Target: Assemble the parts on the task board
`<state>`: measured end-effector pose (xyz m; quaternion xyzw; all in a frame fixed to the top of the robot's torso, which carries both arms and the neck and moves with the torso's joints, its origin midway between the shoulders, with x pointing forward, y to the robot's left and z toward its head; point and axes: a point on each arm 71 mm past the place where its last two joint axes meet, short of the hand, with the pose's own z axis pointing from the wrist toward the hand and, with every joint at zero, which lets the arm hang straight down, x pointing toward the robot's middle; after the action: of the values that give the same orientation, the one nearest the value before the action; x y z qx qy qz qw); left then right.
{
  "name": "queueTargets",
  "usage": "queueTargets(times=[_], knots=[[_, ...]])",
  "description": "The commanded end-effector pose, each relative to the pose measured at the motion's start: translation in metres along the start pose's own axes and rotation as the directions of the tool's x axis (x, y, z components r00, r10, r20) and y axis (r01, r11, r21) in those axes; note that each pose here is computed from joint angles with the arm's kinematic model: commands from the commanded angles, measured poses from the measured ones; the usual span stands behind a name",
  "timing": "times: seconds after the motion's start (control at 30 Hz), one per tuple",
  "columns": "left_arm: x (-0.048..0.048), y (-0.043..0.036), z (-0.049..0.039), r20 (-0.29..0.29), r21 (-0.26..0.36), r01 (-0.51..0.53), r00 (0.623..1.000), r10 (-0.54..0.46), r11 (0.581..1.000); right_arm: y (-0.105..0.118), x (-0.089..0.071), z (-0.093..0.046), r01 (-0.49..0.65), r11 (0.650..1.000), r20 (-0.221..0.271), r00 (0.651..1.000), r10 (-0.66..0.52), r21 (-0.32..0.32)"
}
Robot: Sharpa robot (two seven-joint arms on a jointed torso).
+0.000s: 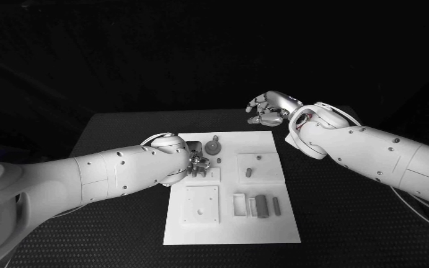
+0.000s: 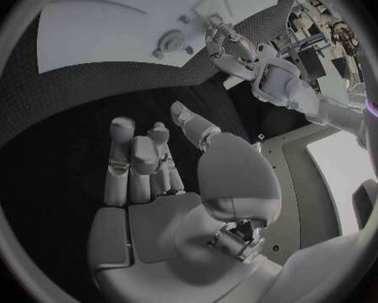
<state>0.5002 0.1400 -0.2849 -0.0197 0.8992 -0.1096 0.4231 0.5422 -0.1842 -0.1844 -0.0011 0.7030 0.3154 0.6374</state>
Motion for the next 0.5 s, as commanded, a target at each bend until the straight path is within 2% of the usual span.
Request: queueTargets(times=[0.03, 0.5], knots=[[0.0088, -0.0038, 0.0009, -0.016, 0.020, -0.019, 1.000, 0.019, 1.000, 0.0006, 0.0011, 0.0001, -0.001, 1.000, -0.011, 1.000, 0.001, -0.004], [0.0118, -0.0013, -0.0021, -0.029, 0.023, -0.022, 0.999, 0.023, 0.999, -0.0011, 0.0017, -0.0006, -0.002, 1.000, -0.013, 1.000, 0.002, 0.000]])
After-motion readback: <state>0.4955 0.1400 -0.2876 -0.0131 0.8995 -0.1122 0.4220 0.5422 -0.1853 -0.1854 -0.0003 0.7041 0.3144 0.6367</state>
